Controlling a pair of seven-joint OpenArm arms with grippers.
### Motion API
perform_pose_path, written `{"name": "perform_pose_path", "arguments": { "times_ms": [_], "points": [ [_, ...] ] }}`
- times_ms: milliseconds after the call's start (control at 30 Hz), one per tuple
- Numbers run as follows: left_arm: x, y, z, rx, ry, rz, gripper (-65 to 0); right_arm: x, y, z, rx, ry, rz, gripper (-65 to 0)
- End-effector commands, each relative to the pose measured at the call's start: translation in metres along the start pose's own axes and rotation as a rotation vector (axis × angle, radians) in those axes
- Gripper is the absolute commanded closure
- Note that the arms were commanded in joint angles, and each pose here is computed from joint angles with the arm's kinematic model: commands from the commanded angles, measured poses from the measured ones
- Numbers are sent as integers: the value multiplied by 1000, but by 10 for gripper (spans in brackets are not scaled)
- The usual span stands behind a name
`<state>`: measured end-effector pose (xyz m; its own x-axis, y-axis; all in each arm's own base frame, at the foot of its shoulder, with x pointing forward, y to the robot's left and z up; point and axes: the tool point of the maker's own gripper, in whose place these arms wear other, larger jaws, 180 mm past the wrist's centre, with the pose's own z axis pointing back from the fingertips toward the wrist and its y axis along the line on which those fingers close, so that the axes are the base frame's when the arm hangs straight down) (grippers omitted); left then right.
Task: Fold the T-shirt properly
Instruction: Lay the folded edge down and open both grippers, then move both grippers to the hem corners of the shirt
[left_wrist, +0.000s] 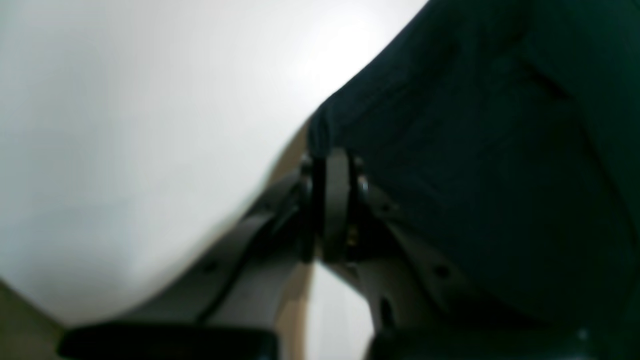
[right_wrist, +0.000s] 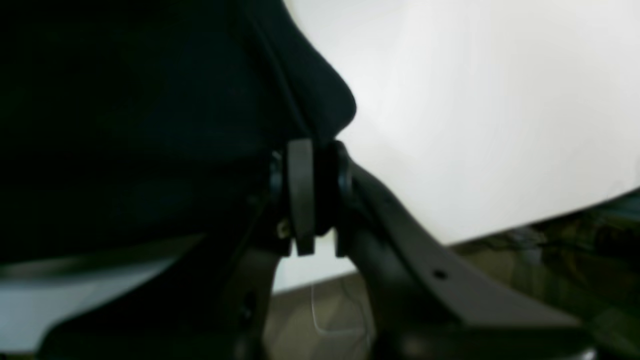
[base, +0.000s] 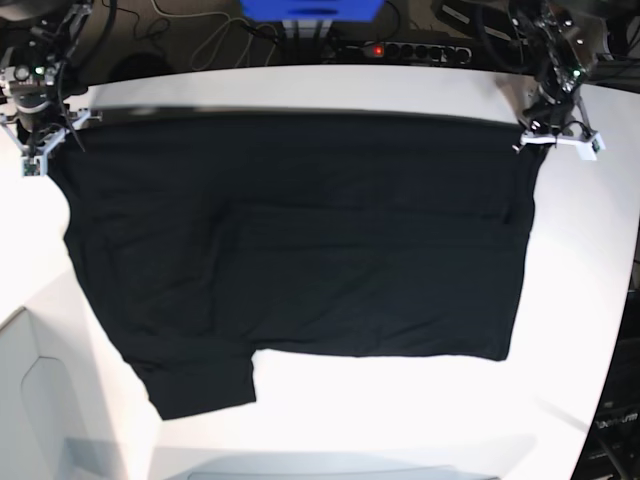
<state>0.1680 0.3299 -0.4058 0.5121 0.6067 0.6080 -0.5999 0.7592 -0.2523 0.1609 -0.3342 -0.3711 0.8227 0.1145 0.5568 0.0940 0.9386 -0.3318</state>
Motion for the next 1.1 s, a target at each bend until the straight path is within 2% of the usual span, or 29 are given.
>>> {"name": "perform_pose_path", "arguments": {
  "times_ms": [0, 267, 667, 733, 800, 900, 967, 1000, 1067],
  "points": [
    [12, 4, 8, 10, -40, -31, 0, 6, -12, 4, -36, -23, 10, 0],
    [-1, 11, 33, 28, -25, -81, 0, -15, -13, 10, -33, 28, 37, 0],
    [-2, 16, 36, 44, -17, -93, -8, -29, -8, 11, -18, 65, 48, 0],
    [-3, 16, 36, 44, -17, -89, -46, -29, -9, 11, -19, 68, 49, 0],
    [-4, 21, 38, 54, -15, -85, -133, -29, -9, 11, -19, 68, 49, -30],
    [7, 31, 46, 80, -49, -74, -310, -28, -8, 11, -12, 67, 61, -148],
    [17, 32, 52, 85, -81, -77, -387, -27, -4, 13, 19, 63, 98, -234],
    [24, 33, 56, 89, -102, -80, -414, -25, 0, 13, 42, 55, 122, -271],
    [41, 34, 64, 100, -154, -82, -424, -19, -3, 17, 44, 39, 144, -319]
  ]
}}
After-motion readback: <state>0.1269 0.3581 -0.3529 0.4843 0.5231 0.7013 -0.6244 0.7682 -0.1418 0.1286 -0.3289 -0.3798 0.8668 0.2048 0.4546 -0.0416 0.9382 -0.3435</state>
